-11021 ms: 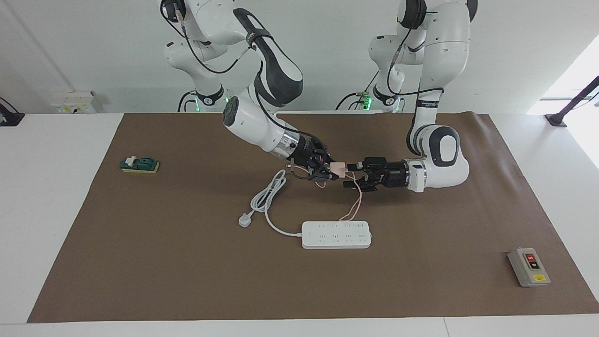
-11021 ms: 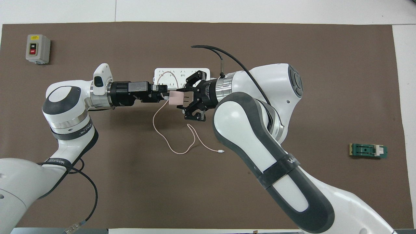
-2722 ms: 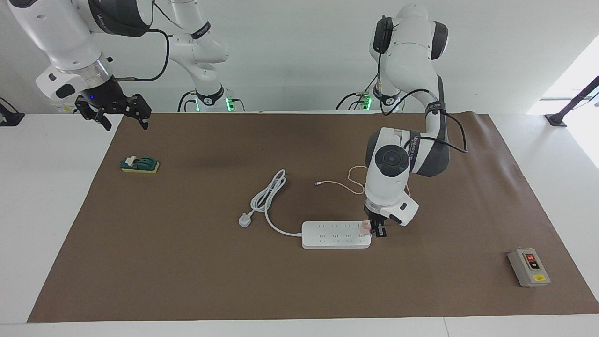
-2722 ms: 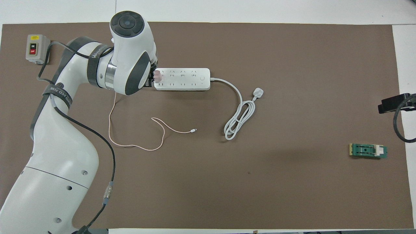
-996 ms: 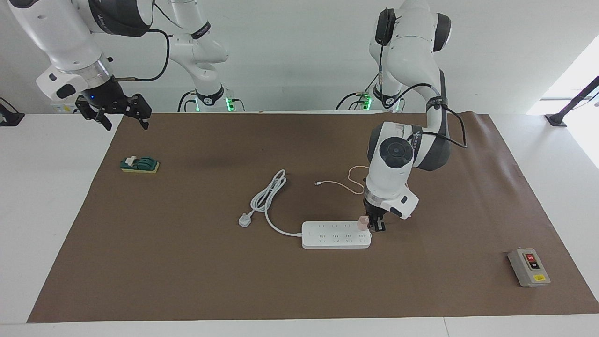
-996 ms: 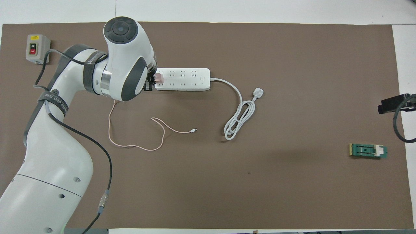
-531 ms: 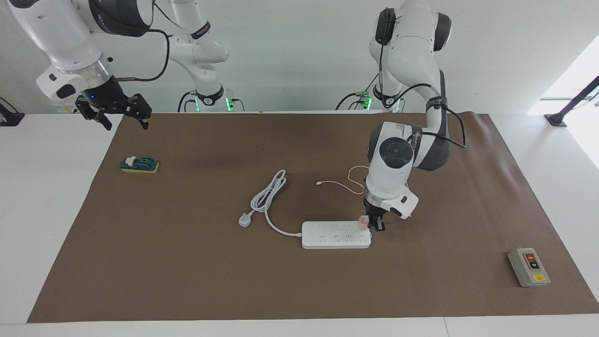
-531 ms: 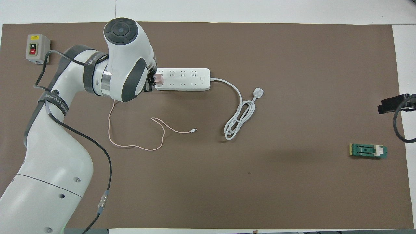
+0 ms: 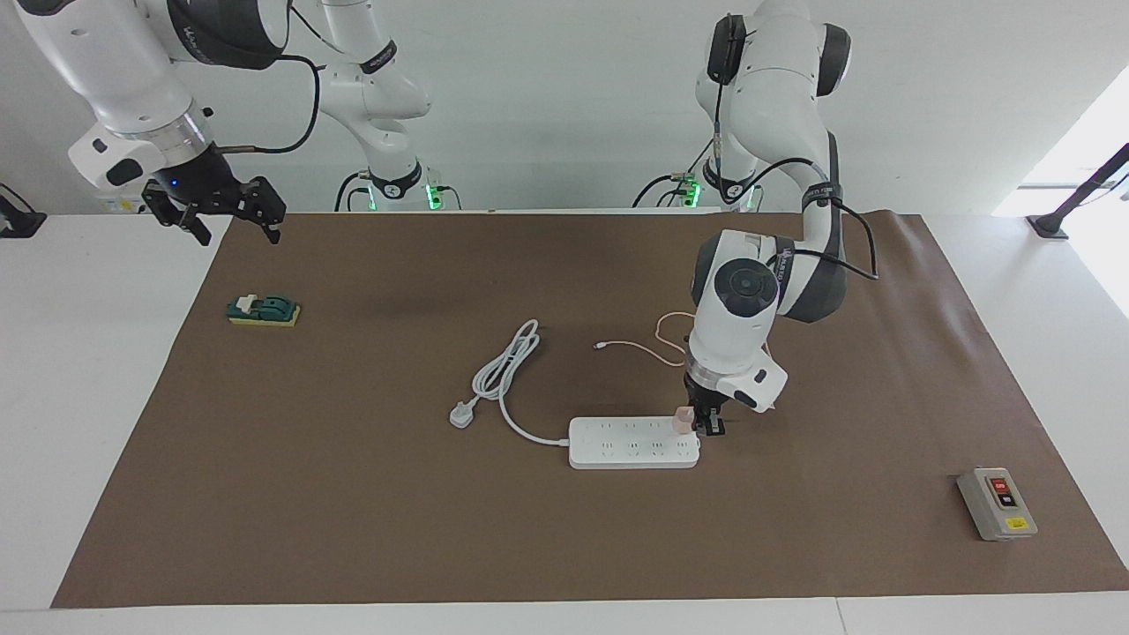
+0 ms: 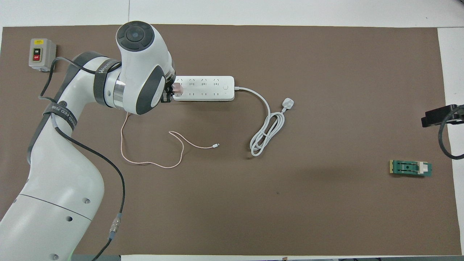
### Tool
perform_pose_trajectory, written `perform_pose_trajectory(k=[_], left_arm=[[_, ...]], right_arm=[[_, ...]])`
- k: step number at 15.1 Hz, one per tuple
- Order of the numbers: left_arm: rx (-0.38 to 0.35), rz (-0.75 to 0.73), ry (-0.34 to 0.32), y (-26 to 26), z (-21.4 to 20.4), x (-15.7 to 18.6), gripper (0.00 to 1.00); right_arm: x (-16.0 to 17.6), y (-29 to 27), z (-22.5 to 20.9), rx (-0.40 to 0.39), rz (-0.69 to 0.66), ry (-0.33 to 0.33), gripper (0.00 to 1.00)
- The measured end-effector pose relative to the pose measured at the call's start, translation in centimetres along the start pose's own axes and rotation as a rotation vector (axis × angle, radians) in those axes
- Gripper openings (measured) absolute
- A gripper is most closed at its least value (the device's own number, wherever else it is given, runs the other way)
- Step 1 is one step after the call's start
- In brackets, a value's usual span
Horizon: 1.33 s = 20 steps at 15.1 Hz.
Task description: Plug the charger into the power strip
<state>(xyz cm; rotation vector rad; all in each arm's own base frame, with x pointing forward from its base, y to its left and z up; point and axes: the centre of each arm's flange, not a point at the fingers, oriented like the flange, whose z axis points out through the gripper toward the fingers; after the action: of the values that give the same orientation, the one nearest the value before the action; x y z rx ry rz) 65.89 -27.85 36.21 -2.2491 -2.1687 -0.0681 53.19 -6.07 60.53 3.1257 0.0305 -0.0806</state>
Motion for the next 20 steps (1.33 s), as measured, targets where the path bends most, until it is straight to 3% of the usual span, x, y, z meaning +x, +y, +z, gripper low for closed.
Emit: perform_pose_trajectory(k=[20], left_arm=[[-0.023,0.001,-0.011,-0.57,0.06,0.24,0.31]], right_arm=[[0.0,0.0,0.0,0.0,0.0,0.0,1.0]])
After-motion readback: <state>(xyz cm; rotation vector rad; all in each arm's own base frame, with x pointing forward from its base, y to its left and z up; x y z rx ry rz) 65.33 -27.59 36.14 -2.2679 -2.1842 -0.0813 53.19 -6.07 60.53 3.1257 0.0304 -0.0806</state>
